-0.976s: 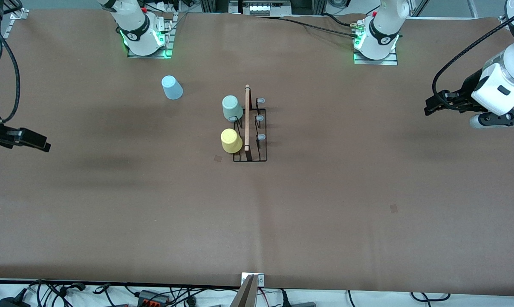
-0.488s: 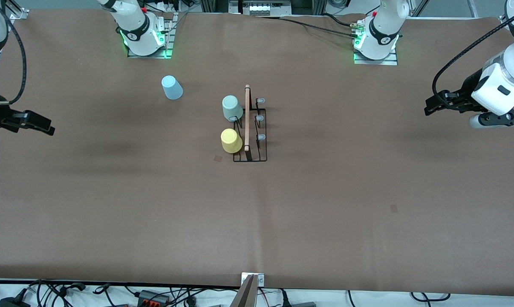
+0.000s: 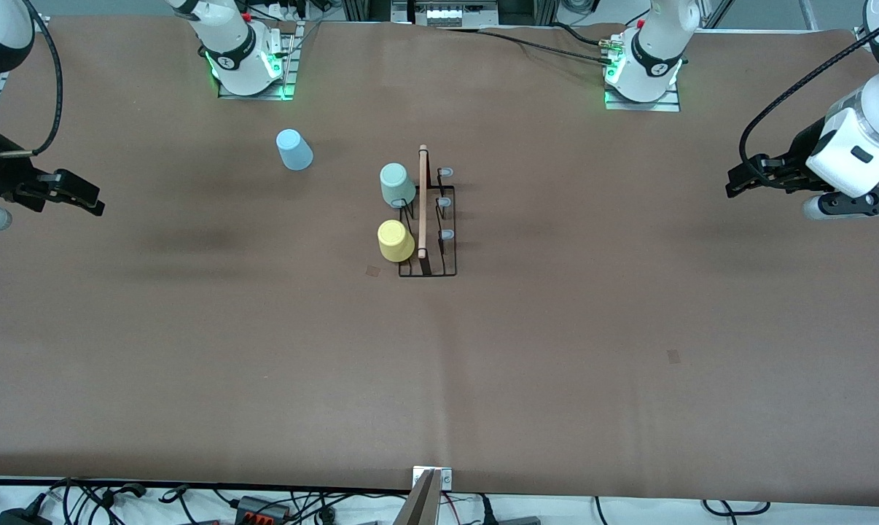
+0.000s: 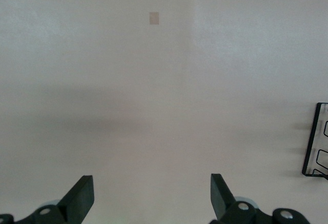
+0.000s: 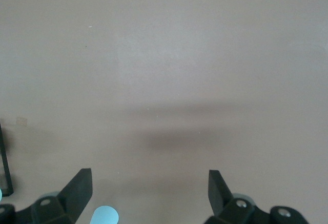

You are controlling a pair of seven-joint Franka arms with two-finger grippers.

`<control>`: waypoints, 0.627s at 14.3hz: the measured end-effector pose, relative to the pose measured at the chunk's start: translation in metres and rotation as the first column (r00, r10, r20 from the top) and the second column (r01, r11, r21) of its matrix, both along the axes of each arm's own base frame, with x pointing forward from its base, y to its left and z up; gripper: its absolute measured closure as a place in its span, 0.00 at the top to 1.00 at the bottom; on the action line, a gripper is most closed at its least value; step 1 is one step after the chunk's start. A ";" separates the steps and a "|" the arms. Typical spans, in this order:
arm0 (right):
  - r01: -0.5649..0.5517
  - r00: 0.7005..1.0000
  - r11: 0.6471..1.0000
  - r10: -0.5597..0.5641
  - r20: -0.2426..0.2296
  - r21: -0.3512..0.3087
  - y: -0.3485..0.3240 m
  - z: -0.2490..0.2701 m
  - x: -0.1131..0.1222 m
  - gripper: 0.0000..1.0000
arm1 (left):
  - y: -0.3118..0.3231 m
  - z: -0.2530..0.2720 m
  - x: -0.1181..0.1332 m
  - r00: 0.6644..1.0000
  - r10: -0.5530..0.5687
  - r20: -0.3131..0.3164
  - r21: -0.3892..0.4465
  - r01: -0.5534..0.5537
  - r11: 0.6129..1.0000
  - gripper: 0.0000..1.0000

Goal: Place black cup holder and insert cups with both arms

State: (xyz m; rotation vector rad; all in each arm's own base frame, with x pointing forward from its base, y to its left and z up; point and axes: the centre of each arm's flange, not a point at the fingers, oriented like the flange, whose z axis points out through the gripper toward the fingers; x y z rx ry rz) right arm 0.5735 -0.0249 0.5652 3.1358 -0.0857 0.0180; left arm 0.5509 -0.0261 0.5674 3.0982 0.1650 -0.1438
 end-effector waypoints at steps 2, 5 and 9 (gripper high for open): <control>-0.005 1.000 1.000 0.005 -0.001 0.000 0.000 0.003 -0.002 1.00 | 0.000 0.000 0.000 1.000 0.000 0.000 0.000 0.000 1.000 1.00; -0.012 1.000 1.000 0.012 -0.007 0.000 0.001 0.004 -0.004 1.00 | 0.001 0.000 0.000 1.000 0.002 0.000 0.000 -0.002 1.000 1.00; -0.016 1.000 1.000 0.016 -0.010 0.001 0.003 0.004 -0.005 1.00 | 0.002 0.000 0.000 1.000 0.003 0.000 0.000 -0.003 1.000 1.00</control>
